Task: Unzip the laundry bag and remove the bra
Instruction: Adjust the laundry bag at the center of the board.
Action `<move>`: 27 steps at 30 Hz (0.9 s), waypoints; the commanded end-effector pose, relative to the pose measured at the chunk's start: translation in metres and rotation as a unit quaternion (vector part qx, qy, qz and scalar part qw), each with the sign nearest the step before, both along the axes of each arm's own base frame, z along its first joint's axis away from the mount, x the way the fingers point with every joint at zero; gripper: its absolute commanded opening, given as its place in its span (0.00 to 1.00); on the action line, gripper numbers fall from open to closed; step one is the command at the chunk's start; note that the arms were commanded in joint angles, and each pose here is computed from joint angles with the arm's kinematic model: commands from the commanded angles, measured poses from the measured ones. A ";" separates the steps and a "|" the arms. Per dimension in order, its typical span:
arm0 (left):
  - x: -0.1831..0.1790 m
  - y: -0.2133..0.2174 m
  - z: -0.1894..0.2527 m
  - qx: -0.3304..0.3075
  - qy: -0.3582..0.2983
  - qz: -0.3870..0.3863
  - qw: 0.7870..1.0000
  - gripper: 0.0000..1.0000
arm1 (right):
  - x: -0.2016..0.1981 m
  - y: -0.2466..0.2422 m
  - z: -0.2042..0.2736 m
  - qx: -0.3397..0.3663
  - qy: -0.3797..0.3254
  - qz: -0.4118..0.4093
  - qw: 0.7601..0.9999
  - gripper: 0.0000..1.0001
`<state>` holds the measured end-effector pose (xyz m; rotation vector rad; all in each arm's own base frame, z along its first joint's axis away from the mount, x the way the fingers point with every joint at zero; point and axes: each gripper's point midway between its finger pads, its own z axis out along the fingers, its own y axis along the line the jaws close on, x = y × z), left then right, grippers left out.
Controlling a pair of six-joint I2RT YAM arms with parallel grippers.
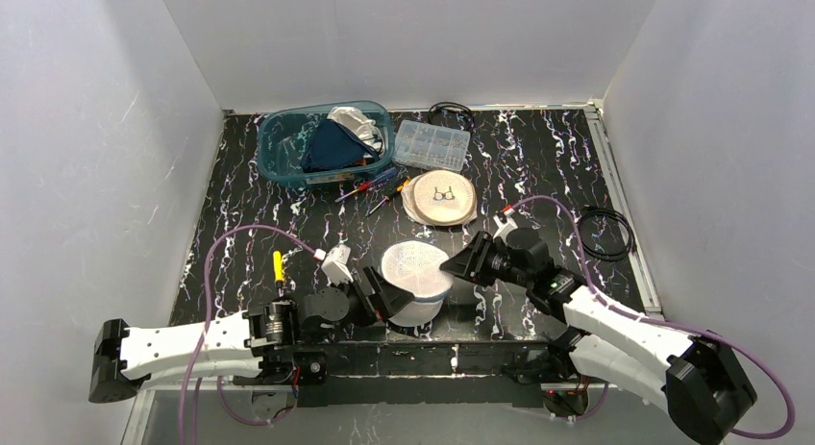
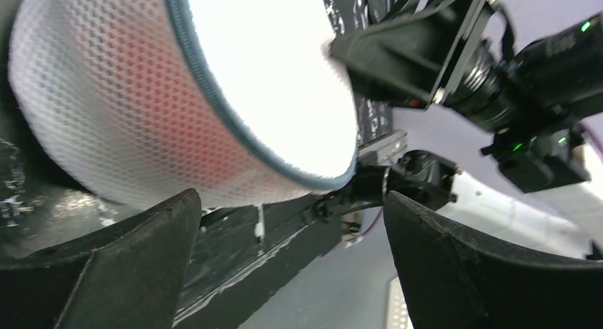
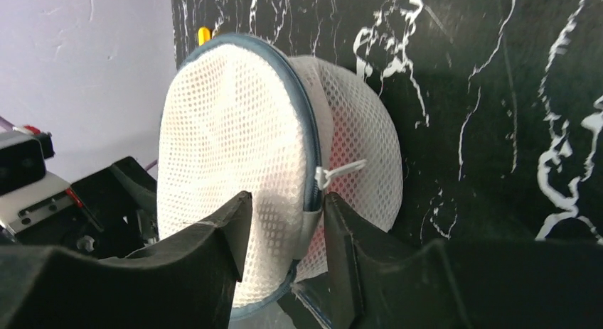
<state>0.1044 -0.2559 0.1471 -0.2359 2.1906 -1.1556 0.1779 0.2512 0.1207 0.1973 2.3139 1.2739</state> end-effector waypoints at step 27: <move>0.051 0.057 0.004 -0.007 0.022 0.079 0.997 0.00 | -0.036 -0.006 0.025 -0.140 -0.146 0.036 0.979 0.91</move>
